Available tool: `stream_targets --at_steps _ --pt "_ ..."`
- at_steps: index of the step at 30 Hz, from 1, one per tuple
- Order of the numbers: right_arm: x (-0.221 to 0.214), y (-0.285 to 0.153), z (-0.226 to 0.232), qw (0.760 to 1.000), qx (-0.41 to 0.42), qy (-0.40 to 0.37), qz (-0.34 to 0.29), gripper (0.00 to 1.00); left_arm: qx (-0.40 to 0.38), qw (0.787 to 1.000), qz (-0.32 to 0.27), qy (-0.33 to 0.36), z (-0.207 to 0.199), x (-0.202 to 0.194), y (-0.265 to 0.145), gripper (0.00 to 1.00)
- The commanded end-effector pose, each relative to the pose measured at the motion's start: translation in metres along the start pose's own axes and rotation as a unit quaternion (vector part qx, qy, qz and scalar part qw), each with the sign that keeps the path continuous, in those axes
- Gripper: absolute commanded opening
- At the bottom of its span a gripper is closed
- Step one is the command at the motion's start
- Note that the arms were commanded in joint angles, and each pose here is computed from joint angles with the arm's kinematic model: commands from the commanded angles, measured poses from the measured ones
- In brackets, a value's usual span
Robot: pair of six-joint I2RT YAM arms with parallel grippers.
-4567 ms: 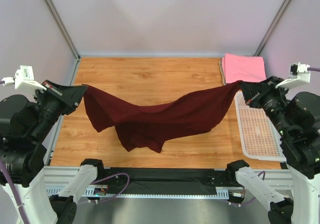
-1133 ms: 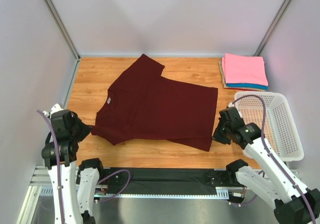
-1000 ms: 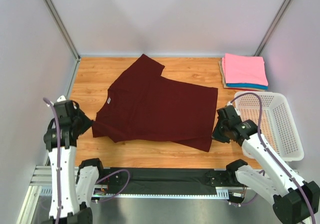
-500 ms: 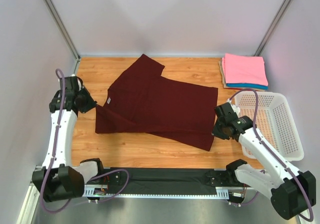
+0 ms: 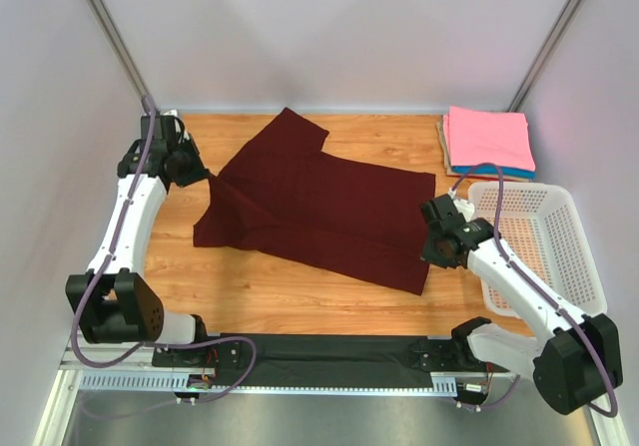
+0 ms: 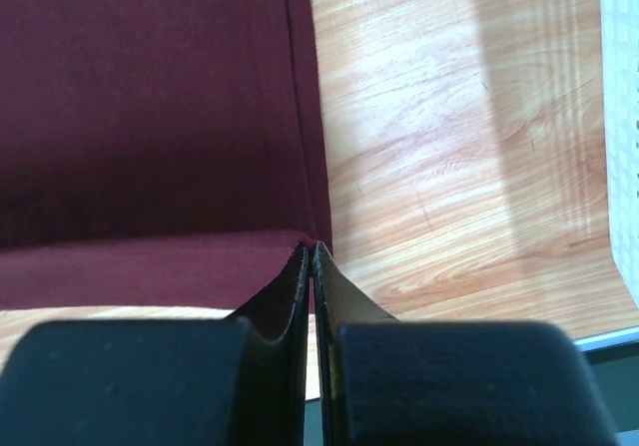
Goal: Fold and stack the t-shirts
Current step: Fold the tshirt
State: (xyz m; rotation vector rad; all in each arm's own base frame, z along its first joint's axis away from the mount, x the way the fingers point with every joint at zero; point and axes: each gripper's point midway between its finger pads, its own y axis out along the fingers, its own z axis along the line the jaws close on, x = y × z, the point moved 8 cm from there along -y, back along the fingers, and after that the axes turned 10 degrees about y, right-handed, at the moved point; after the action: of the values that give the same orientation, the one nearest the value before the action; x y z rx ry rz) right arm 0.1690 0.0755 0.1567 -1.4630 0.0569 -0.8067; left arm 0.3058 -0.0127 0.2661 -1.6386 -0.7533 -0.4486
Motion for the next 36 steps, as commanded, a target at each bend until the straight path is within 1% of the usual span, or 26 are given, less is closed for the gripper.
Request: stream_targets --at_steps 1,5,11,12,13,14,20,24,27,36 --pt "0.017 -0.002 0.01 0.999 0.001 -0.002 -0.041 0.0 -0.027 0.998 -0.042 0.038 -0.009 0.024 0.004 0.0" --pt "0.019 0.001 0.012 0.999 -0.003 -0.004 -0.048 0.0 -0.04 0.997 -0.032 0.062 -0.015 0.028 0.022 0.0" --pt "0.024 0.003 0.015 0.999 -0.012 -0.011 -0.052 0.0 -0.057 0.994 -0.037 0.083 -0.02 0.039 0.038 0.0" --pt "0.025 0.004 0.016 0.998 -0.016 -0.012 -0.055 0.0 -0.068 0.993 -0.029 0.094 -0.029 0.037 0.044 0.0" --pt "0.026 0.005 0.016 0.998 -0.019 -0.014 -0.057 0.0 -0.069 0.992 -0.032 0.097 -0.031 0.041 0.045 0.0" --pt "0.027 0.005 0.016 0.998 -0.02 -0.015 -0.058 0.0 -0.07 0.992 -0.024 0.099 -0.032 0.04 0.051 0.0" --pt "0.034 0.01 0.021 0.998 -0.027 -0.018 -0.059 0.0 -0.057 0.994 0.003 0.092 -0.032 0.039 0.068 0.0" --pt "0.037 0.015 0.02 0.998 -0.034 -0.019 -0.059 0.0 -0.014 0.996 0.027 0.085 -0.024 0.035 0.076 0.0" --pt "0.039 0.018 0.019 0.997 -0.042 -0.021 -0.062 0.0 0.012 0.996 0.032 0.084 -0.018 0.033 0.078 0.0" --pt "0.043 0.033 0.027 0.997 -0.035 -0.025 -0.061 0.0 -0.004 0.996 0.046 0.077 -0.022 0.033 0.098 0.0"
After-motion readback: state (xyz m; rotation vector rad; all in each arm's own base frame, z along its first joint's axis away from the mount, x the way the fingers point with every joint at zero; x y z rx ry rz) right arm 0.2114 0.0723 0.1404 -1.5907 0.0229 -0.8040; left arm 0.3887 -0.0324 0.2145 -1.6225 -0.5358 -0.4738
